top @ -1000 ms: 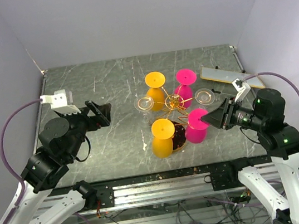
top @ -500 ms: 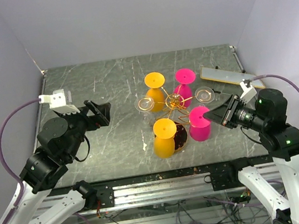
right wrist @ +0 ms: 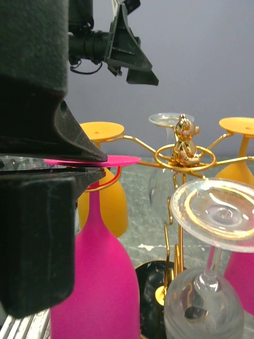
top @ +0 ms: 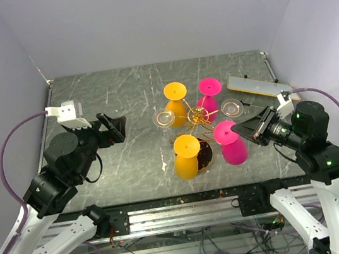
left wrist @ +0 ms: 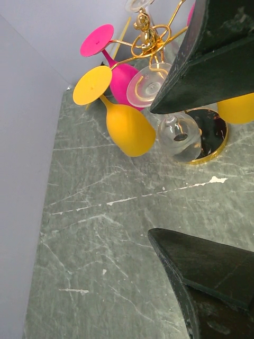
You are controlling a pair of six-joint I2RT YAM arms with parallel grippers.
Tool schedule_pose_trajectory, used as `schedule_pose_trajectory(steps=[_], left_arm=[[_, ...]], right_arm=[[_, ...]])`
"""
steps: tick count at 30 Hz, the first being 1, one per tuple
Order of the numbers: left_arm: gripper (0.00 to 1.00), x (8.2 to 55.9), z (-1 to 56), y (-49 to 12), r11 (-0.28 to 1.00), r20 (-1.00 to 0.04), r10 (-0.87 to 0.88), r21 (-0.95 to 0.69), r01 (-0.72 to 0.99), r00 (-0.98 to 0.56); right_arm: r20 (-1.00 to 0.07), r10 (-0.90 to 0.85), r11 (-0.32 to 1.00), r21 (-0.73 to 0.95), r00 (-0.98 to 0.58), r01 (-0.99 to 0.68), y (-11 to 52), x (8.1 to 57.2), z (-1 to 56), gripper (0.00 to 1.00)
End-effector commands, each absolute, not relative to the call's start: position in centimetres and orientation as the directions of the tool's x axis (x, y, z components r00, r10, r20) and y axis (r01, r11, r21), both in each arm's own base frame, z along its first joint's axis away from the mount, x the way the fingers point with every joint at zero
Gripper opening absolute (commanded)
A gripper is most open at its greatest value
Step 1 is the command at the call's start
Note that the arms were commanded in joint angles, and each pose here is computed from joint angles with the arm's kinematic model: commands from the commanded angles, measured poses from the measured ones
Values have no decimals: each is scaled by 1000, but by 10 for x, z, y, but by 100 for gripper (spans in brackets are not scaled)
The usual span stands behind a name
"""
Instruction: Take the wine glass off the wine glass rack
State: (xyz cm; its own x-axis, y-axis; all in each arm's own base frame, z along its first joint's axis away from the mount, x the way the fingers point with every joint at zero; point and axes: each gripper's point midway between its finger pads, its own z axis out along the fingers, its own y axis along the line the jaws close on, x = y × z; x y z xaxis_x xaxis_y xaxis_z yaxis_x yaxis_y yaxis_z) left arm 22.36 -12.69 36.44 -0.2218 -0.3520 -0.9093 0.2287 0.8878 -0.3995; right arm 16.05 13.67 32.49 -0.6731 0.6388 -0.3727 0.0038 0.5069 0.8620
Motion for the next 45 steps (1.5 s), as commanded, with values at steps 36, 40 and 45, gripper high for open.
schedule_pose_trajectory(steps=[36,40,45], left_arm=[[99,215,382,-115,883,-910,-372,-408,233,-184],[99,216,381,-116,883,-910,-370,-407,232,-187],[99,215,381,-116,881,-908,-374,-411,234,-187]], right_arm=[[-103,688,220,973,-719,71,162,180,343,6],[-97,660,234,969,-745,81,166,182,341,7],[-76,617,233,968,-783,90,173,183,340,7]])
